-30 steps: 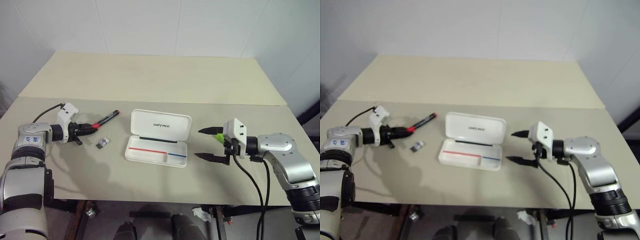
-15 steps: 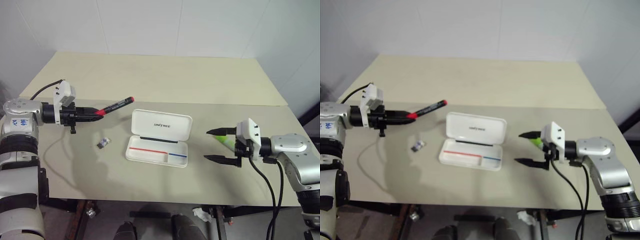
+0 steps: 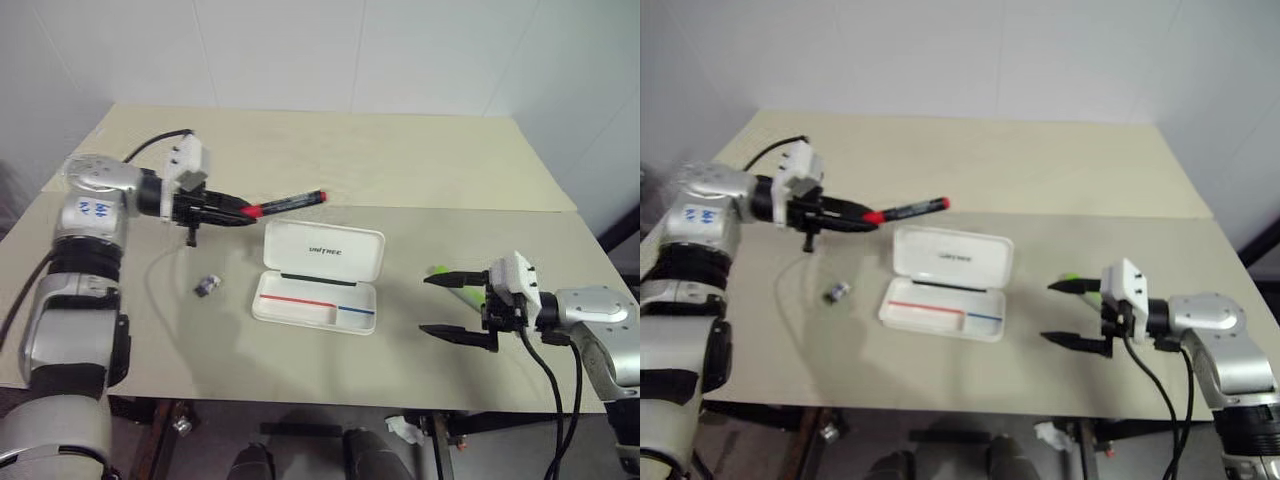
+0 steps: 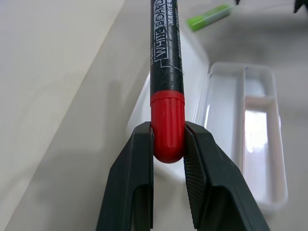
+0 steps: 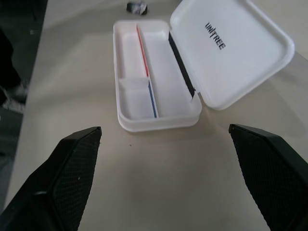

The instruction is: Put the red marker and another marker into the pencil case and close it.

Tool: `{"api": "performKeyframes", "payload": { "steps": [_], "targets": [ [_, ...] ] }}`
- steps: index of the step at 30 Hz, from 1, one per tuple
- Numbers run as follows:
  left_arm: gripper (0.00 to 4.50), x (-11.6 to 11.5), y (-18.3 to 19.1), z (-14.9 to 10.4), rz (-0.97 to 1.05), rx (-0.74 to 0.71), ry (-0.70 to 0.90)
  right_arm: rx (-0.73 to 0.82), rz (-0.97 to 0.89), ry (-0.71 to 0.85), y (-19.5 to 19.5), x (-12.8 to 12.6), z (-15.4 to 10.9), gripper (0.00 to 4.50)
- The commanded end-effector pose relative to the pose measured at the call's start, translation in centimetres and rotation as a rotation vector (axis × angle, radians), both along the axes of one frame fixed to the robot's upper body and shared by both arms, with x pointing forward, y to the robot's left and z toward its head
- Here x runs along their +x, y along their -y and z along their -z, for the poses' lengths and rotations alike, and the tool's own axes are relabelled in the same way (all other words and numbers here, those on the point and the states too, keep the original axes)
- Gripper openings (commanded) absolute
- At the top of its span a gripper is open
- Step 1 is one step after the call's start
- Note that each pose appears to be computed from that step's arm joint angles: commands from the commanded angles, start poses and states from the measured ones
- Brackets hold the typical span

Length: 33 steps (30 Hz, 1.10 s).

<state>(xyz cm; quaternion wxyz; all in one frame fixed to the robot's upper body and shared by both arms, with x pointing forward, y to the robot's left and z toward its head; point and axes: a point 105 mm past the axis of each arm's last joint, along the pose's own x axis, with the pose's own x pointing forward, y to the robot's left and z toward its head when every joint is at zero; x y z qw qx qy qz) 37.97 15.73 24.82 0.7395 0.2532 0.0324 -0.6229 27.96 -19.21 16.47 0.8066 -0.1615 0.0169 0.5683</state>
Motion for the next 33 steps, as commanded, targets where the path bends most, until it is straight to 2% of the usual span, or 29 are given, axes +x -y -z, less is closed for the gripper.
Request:
{"api": "performKeyframes", "payload": {
  "steps": [1, 4, 11, 14, 20, 25, 33],
  "targets": [
    [0.52, -1.0, 2.6, -0.8, 0.174, 0.037, 0.009, 0.122, 0.029, 0.049, 0.5, -0.3, -2.0, 4.50],
    [0.52, -1.3, 4.7, 0.3, 0.248, 0.068, -0.015, 0.192, 0.036, 0.080, 0.5, -0.6, -2.7, 4.50],
    [0.52, -1.2, 7.1, 2.8, 0.285, 0.125, -0.070, 0.157, 0.091, 0.083, 0.7, -0.9, -2.0, 4.50],
    [0.52, -1.4, 7.2, 3.5, 0.297, 0.156, -0.072, 0.158, 0.103, 0.087, 0.7, -1.1, -2.0, 4.50],
    [0.52, -1.3, 6.4, 6.3, 0.217, 0.317, -0.104, 0.151, 0.137, 0.084, 0.9, -1.5, -1.7, 4.50],
    [0.52, -2.1, 6.5, 7.0, 0.223, 0.306, -0.107, 0.147, 0.143, 0.083, 0.8, -1.4, -1.6, 4.50],
    [0.52, -1.9, 6.0, 7.7, 0.148, 0.312, -0.106, 0.145, 0.138, 0.081, 0.6, -1.0, -1.7, 4.50]
  ]
}}
